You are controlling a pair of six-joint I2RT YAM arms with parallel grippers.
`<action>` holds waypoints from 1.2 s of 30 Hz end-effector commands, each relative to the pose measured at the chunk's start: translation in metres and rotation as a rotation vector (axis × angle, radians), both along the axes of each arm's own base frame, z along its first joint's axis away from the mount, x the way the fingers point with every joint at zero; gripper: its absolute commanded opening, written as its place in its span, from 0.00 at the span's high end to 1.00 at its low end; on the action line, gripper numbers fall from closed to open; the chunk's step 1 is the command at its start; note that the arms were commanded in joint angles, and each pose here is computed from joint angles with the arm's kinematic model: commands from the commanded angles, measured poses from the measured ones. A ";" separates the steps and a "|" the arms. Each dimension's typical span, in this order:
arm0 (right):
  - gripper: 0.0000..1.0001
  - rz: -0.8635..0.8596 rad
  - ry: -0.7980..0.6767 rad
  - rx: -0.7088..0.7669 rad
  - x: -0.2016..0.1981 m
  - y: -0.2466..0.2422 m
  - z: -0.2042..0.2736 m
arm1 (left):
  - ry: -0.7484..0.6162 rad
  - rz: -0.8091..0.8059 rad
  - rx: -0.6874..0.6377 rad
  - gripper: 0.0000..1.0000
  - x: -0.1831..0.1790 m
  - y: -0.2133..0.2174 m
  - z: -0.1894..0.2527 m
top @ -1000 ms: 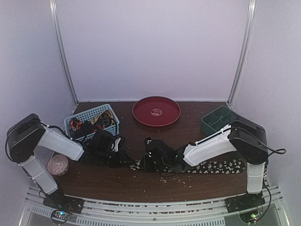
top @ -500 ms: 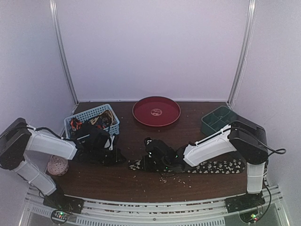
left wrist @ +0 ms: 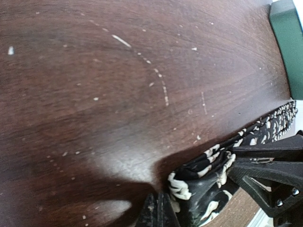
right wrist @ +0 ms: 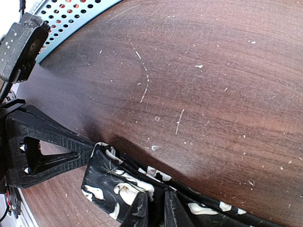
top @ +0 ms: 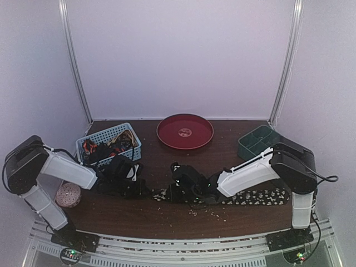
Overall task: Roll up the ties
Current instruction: Roll the tie at the center of the board.
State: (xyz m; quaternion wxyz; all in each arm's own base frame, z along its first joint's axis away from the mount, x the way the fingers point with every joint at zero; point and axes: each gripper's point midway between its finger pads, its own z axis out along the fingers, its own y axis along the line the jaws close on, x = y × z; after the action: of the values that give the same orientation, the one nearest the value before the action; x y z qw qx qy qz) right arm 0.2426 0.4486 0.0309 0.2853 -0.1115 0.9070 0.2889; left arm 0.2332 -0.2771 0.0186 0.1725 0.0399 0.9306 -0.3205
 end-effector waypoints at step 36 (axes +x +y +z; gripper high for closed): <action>0.89 -0.050 -0.061 0.019 0.006 -0.030 0.007 | -0.049 -0.159 -0.240 1.00 -0.008 -0.063 0.038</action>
State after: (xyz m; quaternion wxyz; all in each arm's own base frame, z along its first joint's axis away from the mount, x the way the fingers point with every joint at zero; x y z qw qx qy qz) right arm 0.2426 0.4304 0.0292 0.3038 -0.1025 0.8992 0.2977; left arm 0.2194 -0.3290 0.0475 0.1550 0.0802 0.8805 -0.4407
